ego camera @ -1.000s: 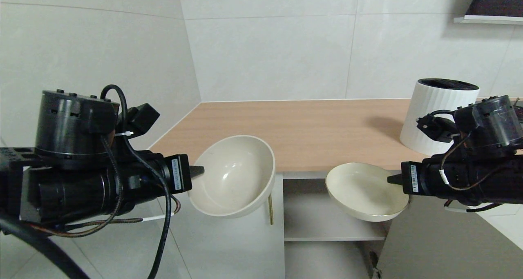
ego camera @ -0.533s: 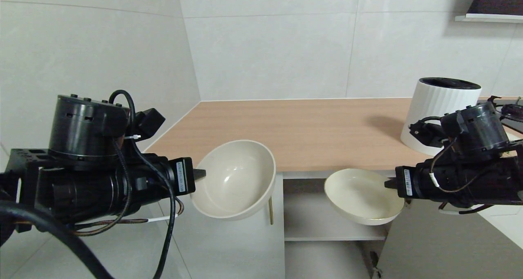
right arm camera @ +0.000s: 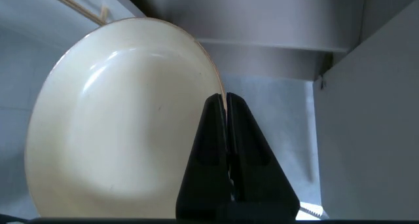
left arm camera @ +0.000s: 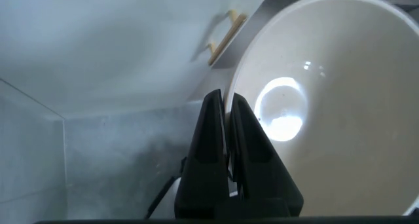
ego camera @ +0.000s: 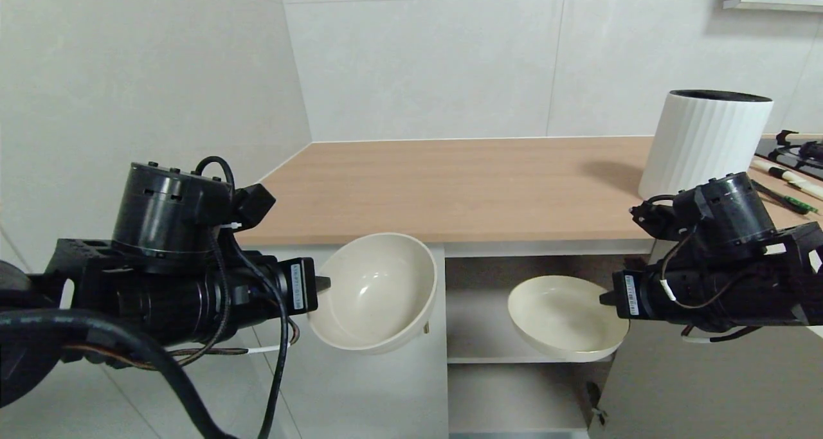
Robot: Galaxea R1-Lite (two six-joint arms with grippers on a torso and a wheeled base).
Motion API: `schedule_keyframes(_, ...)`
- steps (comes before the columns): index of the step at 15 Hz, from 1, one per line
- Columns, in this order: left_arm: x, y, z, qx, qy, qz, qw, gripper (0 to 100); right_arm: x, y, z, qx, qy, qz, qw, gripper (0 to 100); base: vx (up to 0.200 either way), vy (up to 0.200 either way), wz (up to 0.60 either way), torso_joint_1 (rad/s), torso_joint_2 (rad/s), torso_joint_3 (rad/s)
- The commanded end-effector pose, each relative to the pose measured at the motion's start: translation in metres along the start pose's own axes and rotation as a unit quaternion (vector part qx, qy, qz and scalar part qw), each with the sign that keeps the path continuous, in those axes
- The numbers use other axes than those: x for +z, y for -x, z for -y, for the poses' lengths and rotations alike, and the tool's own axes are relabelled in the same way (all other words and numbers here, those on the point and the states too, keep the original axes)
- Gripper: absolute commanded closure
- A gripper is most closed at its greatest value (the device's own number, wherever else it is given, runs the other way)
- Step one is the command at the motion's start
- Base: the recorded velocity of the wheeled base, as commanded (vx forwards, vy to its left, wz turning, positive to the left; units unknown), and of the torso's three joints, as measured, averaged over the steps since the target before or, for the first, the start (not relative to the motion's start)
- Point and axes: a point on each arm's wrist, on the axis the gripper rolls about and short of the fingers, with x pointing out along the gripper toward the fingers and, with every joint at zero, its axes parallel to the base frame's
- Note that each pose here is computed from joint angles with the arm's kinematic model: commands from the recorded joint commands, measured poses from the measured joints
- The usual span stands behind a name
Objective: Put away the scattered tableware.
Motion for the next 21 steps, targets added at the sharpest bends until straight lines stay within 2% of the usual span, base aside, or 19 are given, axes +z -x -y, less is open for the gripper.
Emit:
schedule_keyframes(1,-0.001,-0.002,0.0,0.002,0.0,-0.004,1.0,100,-0.002,-0.006,0.001,-0.003,0.0,-0.009,1.0,100,0.0,0.0,0.0,-0.178,0.46,0.281)
schedule_keyframes(10,-0.004,-0.008,-0.001,0.006,-0.001,-0.014,0.9999,100,-0.006,-0.015,0.002,-0.007,0.003,-0.02,1.0,100,0.0,0.0,0.0,-0.139,0.44,0.296)
schedule_keyframes(15,-0.005,-0.01,0.0,0.007,-0.002,-0.017,0.9998,100,-0.008,-0.023,0.002,-0.009,0.012,-0.027,1.0,100,0.0,0.0,0.0,-0.017,0.07,0.049)
schedule_keyframes(18,-0.006,-0.011,0.002,0.003,-0.004,-0.02,0.9998,100,-0.015,-0.054,0.001,-0.015,0.015,-0.047,0.999,100,0.0,0.0,0.0,0.0,0.0,0.0)
schedule_keyframes(20,-0.007,-0.012,0.002,0.004,-0.004,-0.022,0.9997,100,-0.029,-0.098,0.002,-0.027,0.017,-0.076,0.997,100,0.0,0.0,0.0,0.0,0.0,0.0)
schedule_keyframes(21,-0.007,-0.012,0.002,0.004,-0.004,-0.022,0.9997,100,-0.035,-0.118,0.004,-0.036,0.016,-0.076,0.996,100,0.0,0.0,0.0,0.0,0.0,0.0)
